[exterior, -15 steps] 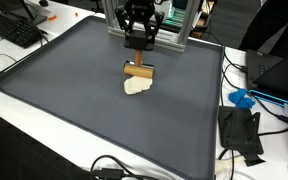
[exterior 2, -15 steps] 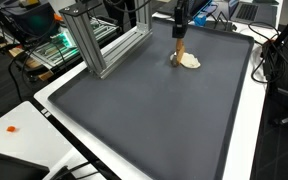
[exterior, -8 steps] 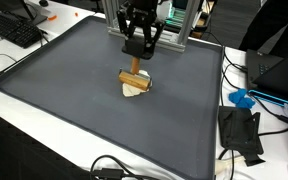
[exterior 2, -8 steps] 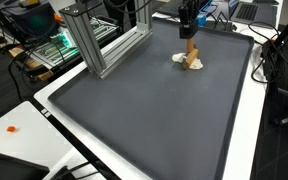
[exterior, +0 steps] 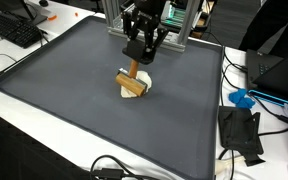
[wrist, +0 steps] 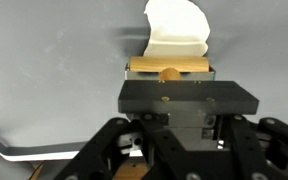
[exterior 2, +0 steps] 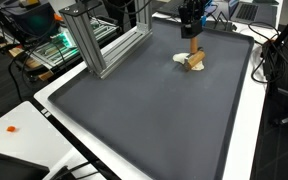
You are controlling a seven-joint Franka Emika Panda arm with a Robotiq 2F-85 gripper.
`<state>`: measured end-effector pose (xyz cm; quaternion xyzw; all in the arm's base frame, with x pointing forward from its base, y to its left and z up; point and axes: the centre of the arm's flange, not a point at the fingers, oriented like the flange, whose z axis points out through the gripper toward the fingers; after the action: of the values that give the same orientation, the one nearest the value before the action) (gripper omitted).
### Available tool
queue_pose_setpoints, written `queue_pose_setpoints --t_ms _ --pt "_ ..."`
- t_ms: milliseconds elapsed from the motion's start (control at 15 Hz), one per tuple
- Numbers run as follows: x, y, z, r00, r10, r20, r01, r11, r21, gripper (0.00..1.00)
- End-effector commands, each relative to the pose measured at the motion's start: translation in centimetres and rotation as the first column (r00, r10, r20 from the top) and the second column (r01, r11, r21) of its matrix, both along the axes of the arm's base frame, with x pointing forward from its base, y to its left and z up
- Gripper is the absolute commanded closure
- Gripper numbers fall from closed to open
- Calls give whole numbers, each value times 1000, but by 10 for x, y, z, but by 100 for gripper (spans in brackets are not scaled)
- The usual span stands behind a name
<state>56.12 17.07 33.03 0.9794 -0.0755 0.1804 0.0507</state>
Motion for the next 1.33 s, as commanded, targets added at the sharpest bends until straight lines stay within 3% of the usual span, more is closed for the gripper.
queue_pose_setpoints --t_ms 0,600,1267 --pt "5 -9 -28 996 -93 -13 92 995 -23 77" --pt "-11 -18 -13 967 -33 -251 37 999 12 77" --pt "-17 -24 -3 933 9 -359 1 1000 28 77"
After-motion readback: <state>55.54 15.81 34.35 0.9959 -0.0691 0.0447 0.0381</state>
